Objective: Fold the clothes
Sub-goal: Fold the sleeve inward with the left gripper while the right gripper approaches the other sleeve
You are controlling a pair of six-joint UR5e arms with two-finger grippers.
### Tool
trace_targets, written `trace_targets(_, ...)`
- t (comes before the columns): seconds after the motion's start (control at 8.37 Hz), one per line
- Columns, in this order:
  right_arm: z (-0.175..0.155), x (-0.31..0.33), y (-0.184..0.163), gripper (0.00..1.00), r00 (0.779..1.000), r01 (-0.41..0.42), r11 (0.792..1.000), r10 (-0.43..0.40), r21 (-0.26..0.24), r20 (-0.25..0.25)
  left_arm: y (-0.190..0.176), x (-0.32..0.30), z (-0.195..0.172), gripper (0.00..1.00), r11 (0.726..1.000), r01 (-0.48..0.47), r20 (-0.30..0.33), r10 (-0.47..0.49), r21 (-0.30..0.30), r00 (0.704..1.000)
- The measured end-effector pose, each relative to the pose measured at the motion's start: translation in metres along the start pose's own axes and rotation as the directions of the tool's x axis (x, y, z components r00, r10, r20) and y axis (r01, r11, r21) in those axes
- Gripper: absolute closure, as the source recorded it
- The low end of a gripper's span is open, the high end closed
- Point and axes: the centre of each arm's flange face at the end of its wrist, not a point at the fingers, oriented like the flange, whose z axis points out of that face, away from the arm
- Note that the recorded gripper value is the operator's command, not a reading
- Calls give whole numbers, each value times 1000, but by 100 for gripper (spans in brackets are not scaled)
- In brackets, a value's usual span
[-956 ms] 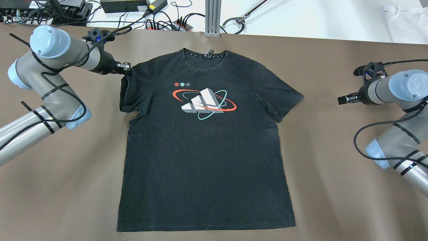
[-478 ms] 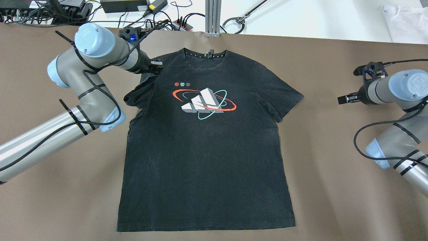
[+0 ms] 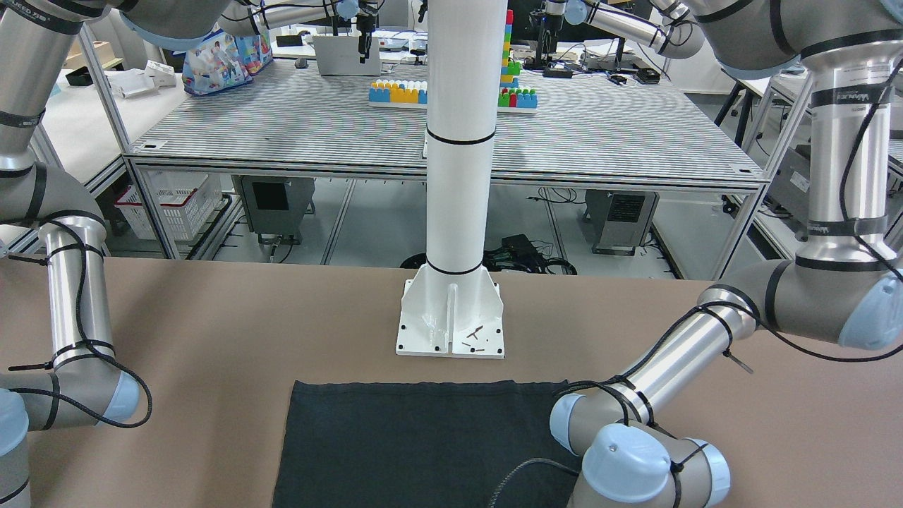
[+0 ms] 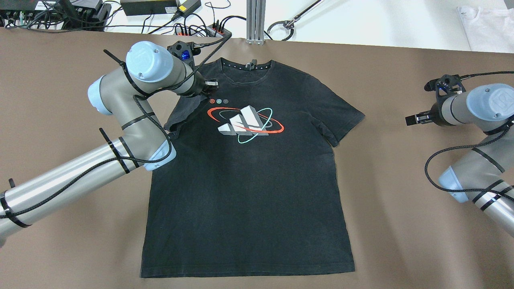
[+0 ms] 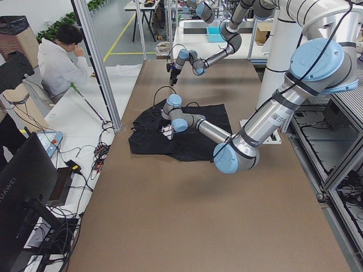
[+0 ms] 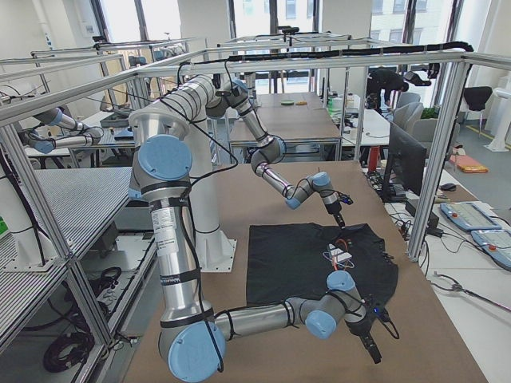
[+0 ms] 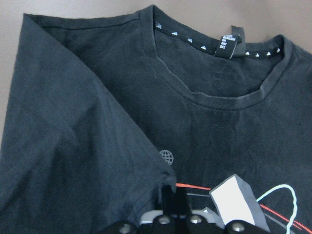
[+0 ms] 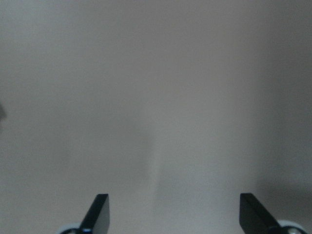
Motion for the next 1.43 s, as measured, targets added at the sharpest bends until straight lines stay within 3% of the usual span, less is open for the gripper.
trace_targets(0.12, 0, -1, 0, 6, 1000, 1, 1000, -1, -1, 0, 4, 7, 6, 100, 1000, 9, 10, -9, 9, 1000)
trace_targets(0.24, 0, -1, 0, 6, 1000, 2, 1000, -2, 0, 0, 6, 11, 10, 47, 1000, 16, 17, -16, 13, 1000)
trace_targets(0.36, 0, -1, 0, 6, 1000, 2, 1000, -2, 0, 0, 7, 13, 12, 0, 1000, 18, 19, -18, 15, 1000)
trace_targets(0.96, -3, -22, -20, 6, 999, -37, 999, 37, 15, 22, 0, 27, -5, 0, 999, 27, -22, -26, 33, 999)
trace_targets(1.43, 12, -99, -60, 8, 973, -208, 978, 205, 16, 102, 2, 24, -3, 0, 999, 26, -21, -25, 32, 999)
